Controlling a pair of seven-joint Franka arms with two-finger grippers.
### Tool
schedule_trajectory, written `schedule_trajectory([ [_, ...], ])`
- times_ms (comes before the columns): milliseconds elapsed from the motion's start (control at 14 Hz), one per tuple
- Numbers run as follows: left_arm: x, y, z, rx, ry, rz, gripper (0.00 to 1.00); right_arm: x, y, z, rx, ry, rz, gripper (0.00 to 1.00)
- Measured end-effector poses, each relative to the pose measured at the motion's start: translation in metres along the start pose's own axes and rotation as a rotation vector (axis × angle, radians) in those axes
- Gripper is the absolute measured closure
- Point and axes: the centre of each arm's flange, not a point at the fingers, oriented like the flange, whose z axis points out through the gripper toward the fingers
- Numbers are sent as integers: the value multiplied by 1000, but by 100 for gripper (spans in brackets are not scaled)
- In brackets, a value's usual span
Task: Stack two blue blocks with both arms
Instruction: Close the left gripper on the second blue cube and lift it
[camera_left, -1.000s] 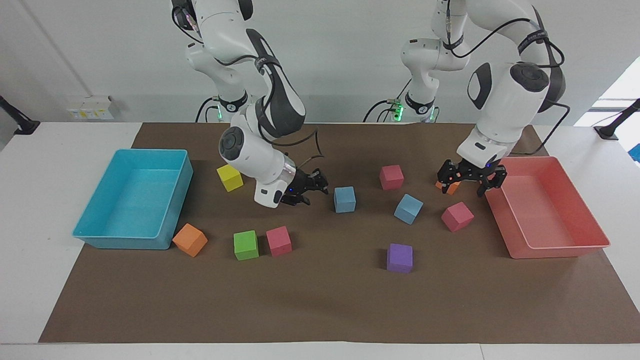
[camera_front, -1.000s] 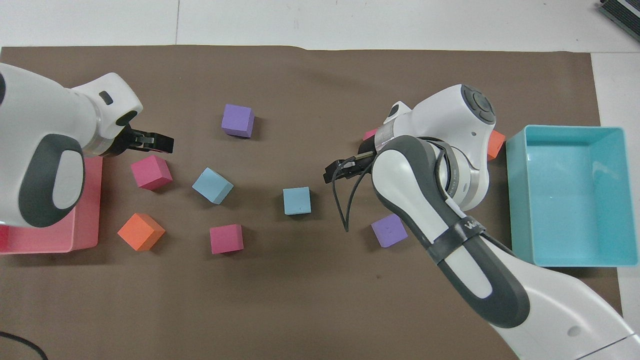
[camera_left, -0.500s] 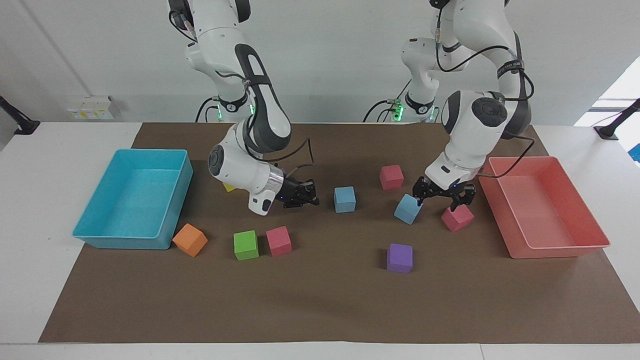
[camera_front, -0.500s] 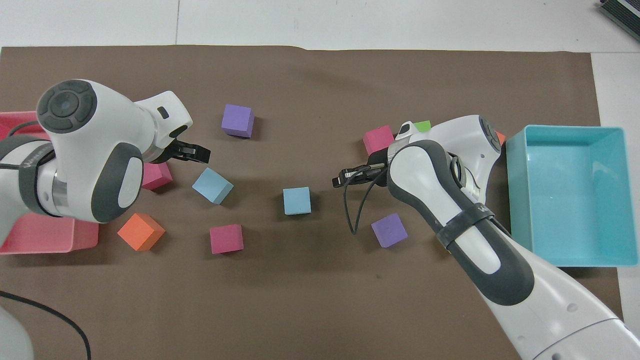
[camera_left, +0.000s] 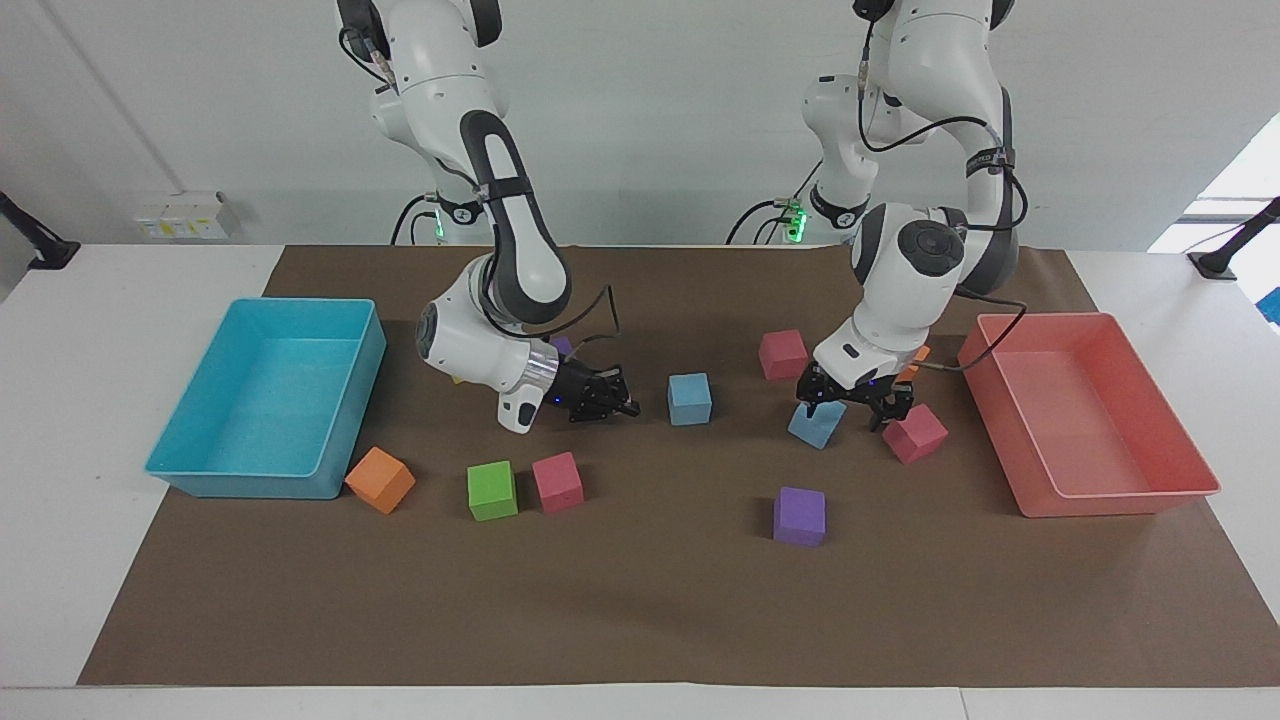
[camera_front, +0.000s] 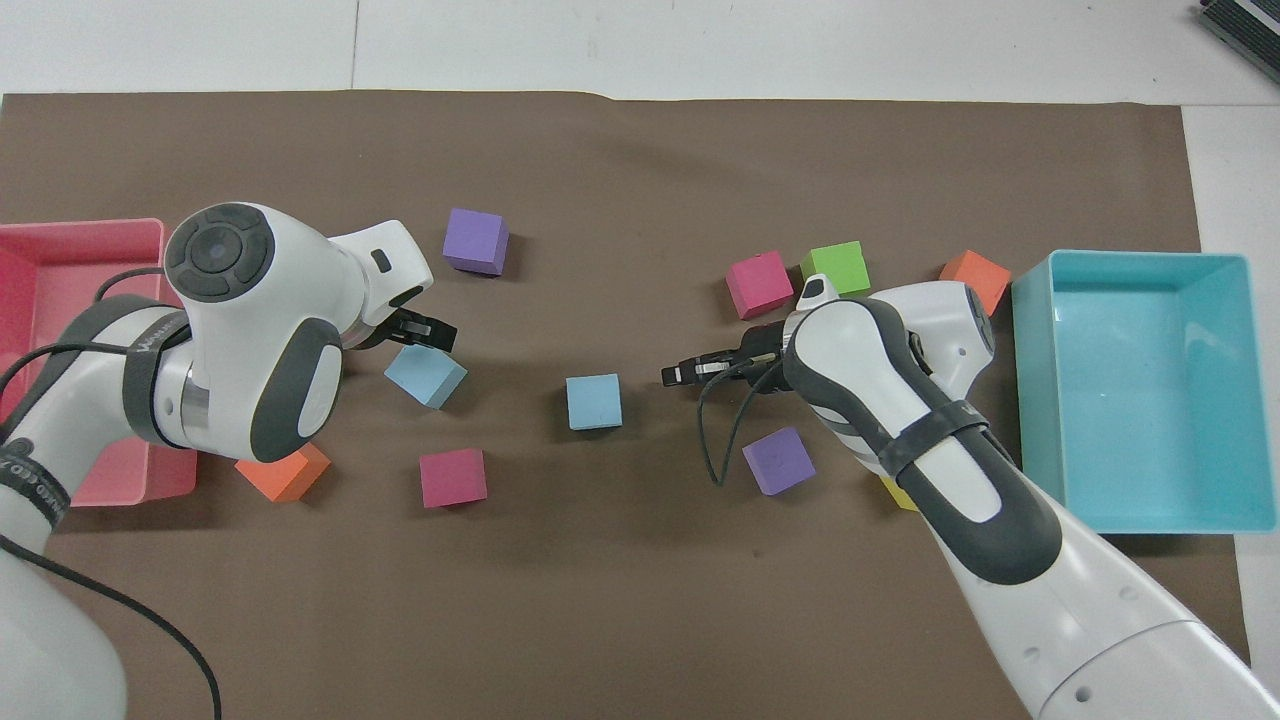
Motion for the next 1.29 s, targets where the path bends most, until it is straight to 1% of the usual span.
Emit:
schedule_trajectory([
  [143,-3,-1,5,0,-10,37,0,-3,1,5,29,2,15,99],
  [357,-8,0,15,-2,-32,75,0,-7,-2,11,43,-6,23,99],
  [571,-11,11,28,-5,-47,99,0,-10,0,15,75,13,64,99],
  [1286,-15,13,36,-6,-58,116,0,-12,0,19,77,10,68,99],
])
